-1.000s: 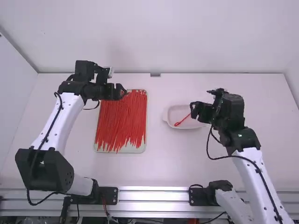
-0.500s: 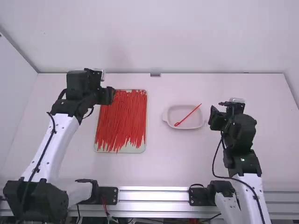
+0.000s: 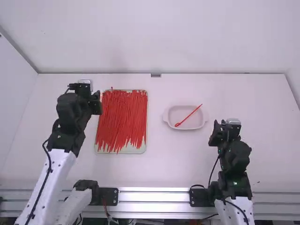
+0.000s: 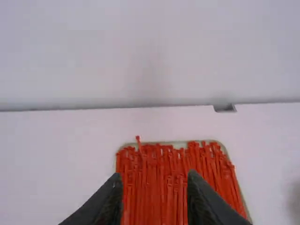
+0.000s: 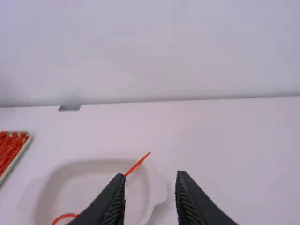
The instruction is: Fasten the cable tie
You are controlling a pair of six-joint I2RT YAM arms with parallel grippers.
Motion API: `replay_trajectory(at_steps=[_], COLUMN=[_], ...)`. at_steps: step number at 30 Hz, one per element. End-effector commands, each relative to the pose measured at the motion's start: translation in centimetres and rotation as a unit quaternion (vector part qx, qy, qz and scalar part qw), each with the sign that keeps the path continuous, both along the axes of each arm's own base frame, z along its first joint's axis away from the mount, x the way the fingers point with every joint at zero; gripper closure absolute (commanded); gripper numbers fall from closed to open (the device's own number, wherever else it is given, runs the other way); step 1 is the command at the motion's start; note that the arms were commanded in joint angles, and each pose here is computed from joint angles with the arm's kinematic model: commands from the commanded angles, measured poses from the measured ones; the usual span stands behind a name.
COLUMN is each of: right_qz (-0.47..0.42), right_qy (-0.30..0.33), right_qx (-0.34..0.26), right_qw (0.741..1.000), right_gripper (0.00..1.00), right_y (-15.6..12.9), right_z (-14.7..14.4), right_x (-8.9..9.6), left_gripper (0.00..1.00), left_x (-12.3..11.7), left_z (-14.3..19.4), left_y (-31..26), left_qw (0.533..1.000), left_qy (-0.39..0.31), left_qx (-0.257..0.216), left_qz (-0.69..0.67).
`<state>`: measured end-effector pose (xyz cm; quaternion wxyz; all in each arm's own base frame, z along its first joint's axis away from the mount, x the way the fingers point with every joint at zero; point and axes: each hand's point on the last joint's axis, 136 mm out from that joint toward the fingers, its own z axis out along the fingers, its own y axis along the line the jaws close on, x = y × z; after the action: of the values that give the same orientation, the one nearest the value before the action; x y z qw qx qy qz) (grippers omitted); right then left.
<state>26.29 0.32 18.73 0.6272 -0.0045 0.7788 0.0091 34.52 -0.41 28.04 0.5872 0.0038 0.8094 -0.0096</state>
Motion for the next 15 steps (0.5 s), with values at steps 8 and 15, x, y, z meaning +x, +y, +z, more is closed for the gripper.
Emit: replay_trajectory(at_steps=[8,15], right_qz=[-0.001,-0.001], right_qy=[-0.003,-0.010], right_qx=[-0.003,-0.003], right_qw=[1.000,1.000], right_gripper=[0.89,0.99], right_y=[0.0,0.0], right_z=[-4.1,-6.0], right_x=[-1.2,-1.5], left_gripper=[0.87,1.00], left_x=[-3.7,-6.2], left_z=[-1.2,-4.7], left_y=[0.4,0.4], left_qw=[0.998,0.998], left_qy=[-0.055,-0.055], left_qx=[0.005,0.005], left_qz=[0.009,0.009])
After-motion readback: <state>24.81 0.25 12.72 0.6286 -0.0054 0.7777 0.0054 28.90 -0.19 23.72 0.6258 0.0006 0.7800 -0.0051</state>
